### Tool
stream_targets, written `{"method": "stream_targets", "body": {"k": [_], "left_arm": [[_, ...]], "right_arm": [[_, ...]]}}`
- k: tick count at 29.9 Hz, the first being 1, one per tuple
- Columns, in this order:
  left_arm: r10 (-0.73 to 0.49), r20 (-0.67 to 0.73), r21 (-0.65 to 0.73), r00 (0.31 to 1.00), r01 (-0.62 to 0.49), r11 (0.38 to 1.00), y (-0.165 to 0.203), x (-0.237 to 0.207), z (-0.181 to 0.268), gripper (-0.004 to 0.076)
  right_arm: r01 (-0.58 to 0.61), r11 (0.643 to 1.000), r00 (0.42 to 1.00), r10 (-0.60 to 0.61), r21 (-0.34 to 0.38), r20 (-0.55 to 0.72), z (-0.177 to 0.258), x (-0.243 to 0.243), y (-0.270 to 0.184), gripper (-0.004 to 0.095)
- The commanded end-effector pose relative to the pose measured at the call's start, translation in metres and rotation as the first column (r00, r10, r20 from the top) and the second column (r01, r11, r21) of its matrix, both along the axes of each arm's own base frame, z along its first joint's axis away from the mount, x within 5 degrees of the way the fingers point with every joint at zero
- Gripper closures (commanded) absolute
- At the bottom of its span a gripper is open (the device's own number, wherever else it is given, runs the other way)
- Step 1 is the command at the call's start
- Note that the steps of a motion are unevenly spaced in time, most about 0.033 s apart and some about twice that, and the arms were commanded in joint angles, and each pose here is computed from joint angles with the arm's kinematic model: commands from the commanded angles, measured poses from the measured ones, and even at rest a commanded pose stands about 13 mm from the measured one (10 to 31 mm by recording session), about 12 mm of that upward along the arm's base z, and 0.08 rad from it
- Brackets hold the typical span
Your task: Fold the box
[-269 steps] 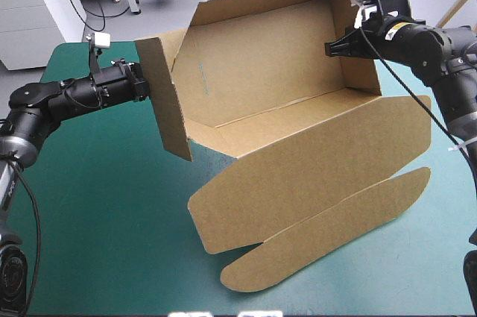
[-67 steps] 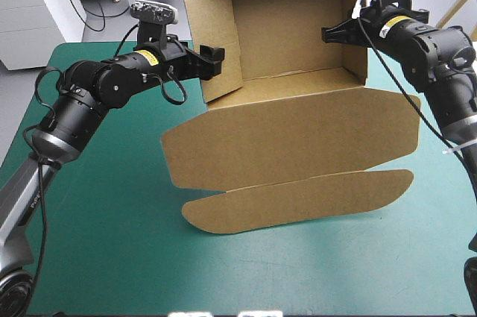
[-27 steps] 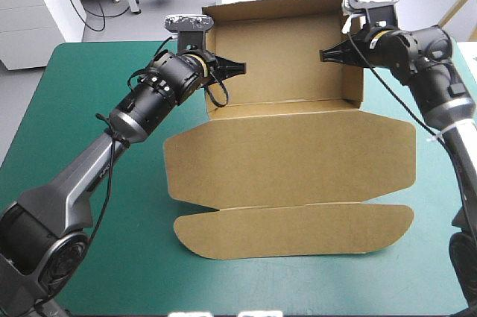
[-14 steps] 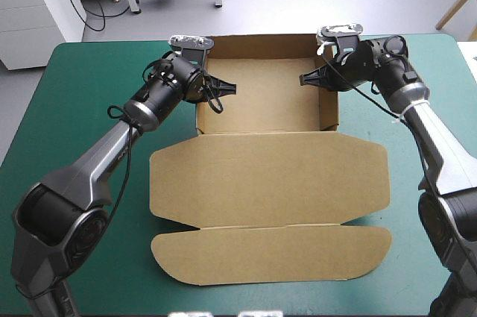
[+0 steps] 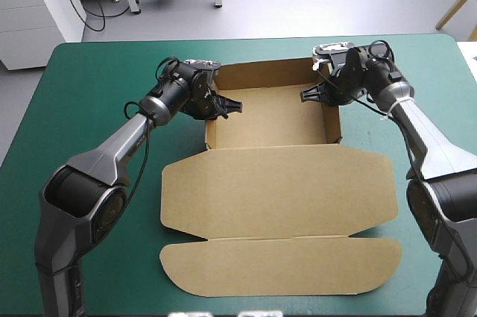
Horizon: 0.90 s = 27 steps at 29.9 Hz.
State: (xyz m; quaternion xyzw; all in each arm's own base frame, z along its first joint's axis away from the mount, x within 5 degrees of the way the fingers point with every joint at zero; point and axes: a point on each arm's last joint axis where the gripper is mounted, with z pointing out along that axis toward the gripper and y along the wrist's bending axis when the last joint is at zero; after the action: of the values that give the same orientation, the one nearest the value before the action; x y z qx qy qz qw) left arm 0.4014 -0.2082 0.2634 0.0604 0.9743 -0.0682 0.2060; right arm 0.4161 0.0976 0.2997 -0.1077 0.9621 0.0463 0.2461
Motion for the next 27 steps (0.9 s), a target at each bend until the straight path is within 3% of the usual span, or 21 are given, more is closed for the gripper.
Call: {"method": "stream_targets", "body": {"k": [1, 5, 6, 9, 10, 15, 17, 27], "left_arm": [[-0.047, 0.057, -0.026, 0.997, 0.049, 0.998, -0.004, -0.005, 0.022, 0.0649], [-0.048, 0.051, -0.023, 0.998, 0.049, 0.999, -0.003, -0.005, 0.022, 0.0361], [-0.048, 0.046, -0.021, 0.998, 0.049, 0.999, -0.003, -0.005, 0.021, 0.0276], [-0.047, 0.023, -0.009, 0.999, 0.048, 0.999, -0.002, -0.007, 0.020, 0.0126], [-0.047, 0.016, -0.006, 0.999, 0.047, 0.999, -0.002, -0.008, 0.020, 0.0112], [-0.045, 0.011, -0.005, 0.999, 0.045, 0.999, -0.001, -0.009, 0.022, 0.0115], [-0.045, 0.018, -0.008, 0.999, 0.045, 0.999, -0.001, -0.010, 0.026, 0.0115], [-0.038, 0.126, -0.052, 0.991, 0.045, 0.998, -0.001, -0.008, 0.080, 0.0115]], "right_arm": [[-0.052, 0.997, 0.994, 0.046, 0.061, 0.102, 0.033, -0.008, 0.006, 0.0921], [-0.056, 0.997, 0.997, 0.054, 0.052, 0.046, 0.024, -0.007, 0.007, 0.0866], [-0.056, 0.997, 0.998, 0.055, 0.050, 0.032, 0.021, -0.007, 0.007, 0.0834], [-0.058, 0.997, 0.998, 0.058, 0.044, -0.001, 0.017, -0.008, 0.007, 0.0681], [-0.058, 0.997, 0.998, 0.059, 0.045, -0.006, 0.017, -0.008, 0.007, 0.0618], [-0.061, 0.996, 0.998, 0.062, 0.066, -0.009, 0.018, -0.009, 0.009, 0.0124], [-0.061, 0.996, 0.998, 0.062, 0.068, -0.007, 0.018, -0.009, 0.009, 0.0000], [-0.063, 0.995, 0.996, 0.058, 0.076, 0.062, 0.039, -0.013, 0.007, -0.0022]]}}
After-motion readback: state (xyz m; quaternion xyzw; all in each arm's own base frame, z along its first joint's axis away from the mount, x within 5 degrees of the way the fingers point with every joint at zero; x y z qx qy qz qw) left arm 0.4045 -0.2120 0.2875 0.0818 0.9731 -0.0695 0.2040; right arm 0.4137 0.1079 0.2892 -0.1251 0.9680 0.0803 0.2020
